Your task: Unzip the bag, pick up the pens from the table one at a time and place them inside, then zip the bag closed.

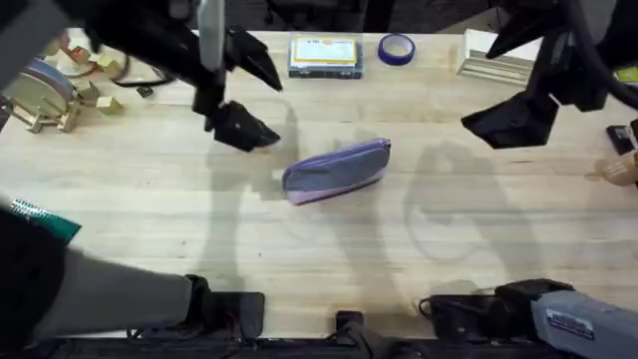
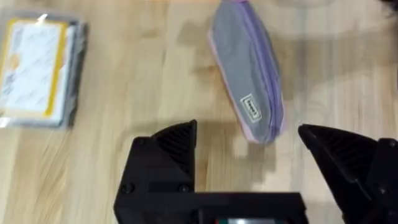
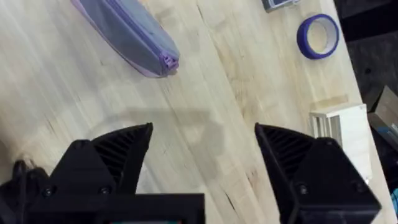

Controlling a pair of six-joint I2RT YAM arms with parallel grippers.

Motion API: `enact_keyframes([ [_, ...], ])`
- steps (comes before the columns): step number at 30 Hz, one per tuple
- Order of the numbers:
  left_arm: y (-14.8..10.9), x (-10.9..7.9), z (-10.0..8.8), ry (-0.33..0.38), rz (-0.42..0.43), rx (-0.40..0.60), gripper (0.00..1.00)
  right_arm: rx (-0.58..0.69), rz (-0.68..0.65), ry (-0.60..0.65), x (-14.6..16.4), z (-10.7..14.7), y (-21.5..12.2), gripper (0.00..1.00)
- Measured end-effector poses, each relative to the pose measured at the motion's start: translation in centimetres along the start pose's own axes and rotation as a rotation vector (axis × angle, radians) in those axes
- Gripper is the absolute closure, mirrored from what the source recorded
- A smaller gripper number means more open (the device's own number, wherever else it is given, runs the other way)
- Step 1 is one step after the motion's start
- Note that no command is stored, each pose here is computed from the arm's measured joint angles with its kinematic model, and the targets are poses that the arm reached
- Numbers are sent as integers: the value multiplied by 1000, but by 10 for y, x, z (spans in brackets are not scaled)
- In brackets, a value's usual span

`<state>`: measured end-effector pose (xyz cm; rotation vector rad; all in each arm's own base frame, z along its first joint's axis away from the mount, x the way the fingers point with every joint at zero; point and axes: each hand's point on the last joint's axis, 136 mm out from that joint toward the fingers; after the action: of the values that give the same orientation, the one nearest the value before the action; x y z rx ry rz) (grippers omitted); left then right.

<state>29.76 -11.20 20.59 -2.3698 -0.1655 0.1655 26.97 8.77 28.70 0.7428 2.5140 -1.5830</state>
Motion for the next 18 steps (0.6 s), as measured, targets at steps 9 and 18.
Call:
enact_keyframes([
  [9, -52, -24, -18, -242, -236, 86, 6, -14, 21, 115, 19, 12, 4, 3],
  [18, -70, -46, -22, -445, -318, 73, 6, 8, -10, 363, 34, 27, 22, 3],
])
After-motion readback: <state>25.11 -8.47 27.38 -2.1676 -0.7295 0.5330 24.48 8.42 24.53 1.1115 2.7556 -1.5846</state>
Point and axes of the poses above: each hand's point on the last joint's axis, 136 mm out from that joint toward the fingers, its own y axis out along the fingers, its own x axis along the line the jaws close on, z = x × y, and after that the axes turned 5 degrees about -y, right-handed
